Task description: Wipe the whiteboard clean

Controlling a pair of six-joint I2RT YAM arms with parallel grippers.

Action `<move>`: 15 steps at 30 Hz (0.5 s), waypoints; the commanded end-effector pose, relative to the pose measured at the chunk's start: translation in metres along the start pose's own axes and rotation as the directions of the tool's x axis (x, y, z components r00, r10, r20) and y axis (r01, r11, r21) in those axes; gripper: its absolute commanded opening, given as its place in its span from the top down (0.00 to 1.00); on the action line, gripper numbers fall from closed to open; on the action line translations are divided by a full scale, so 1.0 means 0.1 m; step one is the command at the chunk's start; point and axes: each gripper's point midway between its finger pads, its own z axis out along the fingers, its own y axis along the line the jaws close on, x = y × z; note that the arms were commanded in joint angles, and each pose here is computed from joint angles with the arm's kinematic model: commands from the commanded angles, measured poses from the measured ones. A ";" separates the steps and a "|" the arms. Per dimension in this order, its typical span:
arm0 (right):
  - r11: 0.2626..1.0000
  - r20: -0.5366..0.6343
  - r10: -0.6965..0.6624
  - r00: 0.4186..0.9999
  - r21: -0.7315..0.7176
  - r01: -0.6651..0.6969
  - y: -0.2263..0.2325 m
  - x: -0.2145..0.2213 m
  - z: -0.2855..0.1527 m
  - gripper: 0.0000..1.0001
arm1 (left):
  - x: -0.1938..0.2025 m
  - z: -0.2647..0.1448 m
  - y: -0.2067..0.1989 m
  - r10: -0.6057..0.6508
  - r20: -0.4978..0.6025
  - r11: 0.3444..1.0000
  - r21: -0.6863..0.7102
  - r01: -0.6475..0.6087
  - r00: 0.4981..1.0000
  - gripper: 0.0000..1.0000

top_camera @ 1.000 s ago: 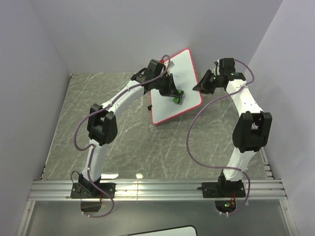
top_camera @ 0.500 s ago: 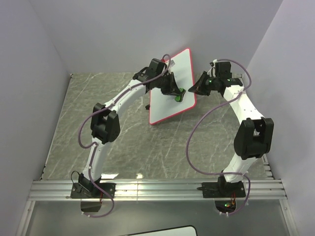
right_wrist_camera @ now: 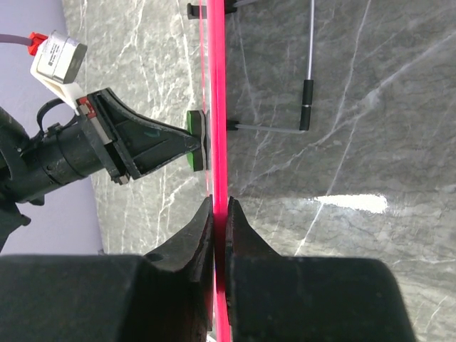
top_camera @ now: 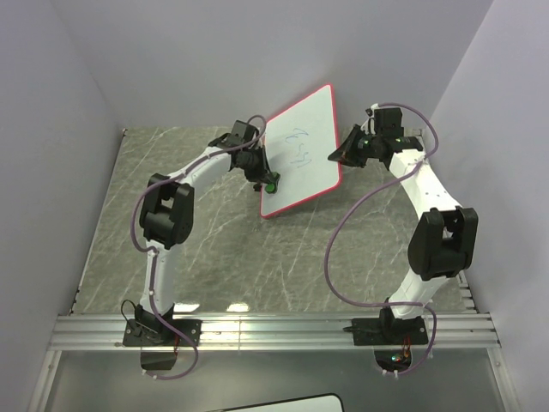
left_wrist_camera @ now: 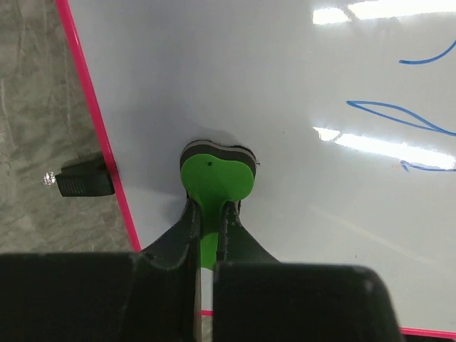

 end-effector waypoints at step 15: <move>0.995 -0.105 -0.021 0.994 0.097 0.031 -0.08 0.46 0.00 1.00 | 0.12 -0.29 -1.90 0.232 0.036 0.849 0.480 -0.220 0.972 1.00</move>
